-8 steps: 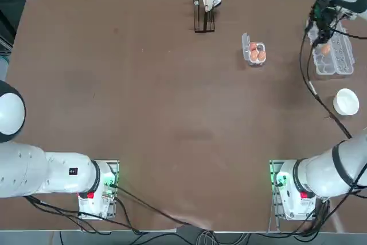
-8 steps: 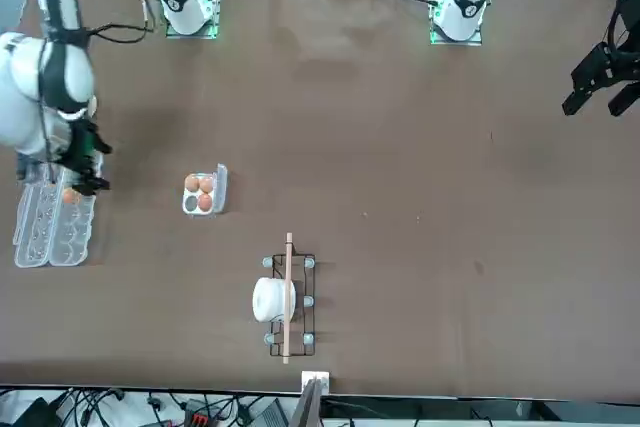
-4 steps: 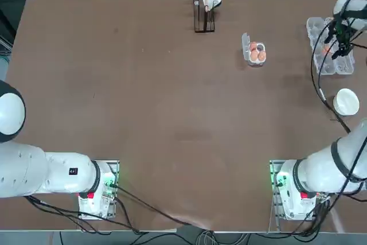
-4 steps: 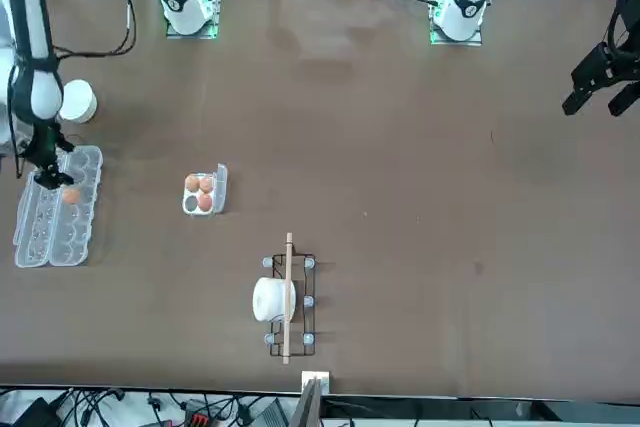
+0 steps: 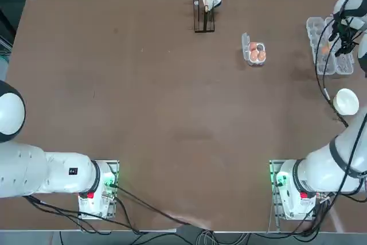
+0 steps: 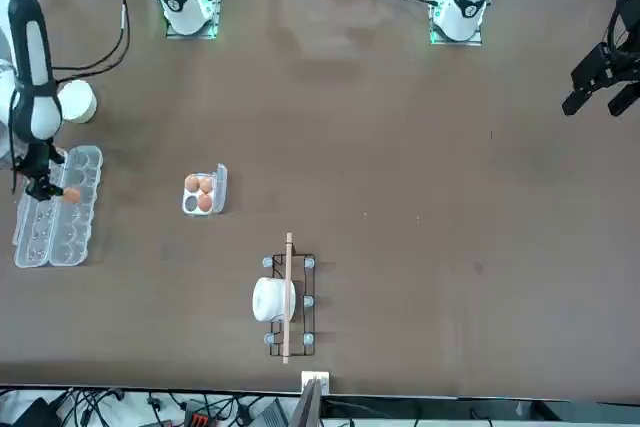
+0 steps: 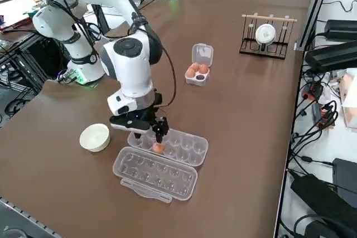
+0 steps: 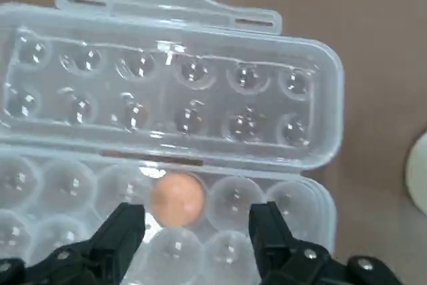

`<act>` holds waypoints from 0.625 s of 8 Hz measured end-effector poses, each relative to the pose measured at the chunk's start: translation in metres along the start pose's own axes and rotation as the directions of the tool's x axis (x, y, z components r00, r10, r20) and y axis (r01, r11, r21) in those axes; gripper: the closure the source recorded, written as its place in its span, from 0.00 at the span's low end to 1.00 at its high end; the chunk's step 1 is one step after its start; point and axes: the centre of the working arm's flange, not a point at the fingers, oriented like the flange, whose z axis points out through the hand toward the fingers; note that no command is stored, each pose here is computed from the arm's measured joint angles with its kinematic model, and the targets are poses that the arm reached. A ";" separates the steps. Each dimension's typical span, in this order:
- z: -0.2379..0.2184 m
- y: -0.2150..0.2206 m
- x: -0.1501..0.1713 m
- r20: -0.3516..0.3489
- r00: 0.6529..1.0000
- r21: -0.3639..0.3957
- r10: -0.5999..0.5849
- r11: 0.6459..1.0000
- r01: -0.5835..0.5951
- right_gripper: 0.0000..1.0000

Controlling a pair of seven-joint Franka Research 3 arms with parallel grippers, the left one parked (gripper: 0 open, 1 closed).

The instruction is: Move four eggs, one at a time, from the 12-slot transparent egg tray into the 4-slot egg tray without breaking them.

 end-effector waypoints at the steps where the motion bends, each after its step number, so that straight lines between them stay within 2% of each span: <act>1: 0.002 -0.007 0.003 0.003 1.000 0.002 0.008 1.000 -0.008 0.05; 3: 0.011 -0.013 0.005 0.009 1.000 -0.012 0.013 1.000 -0.013 0.05; 5: 0.016 -0.012 0.003 0.044 0.999 -0.006 0.031 1.000 -0.030 0.05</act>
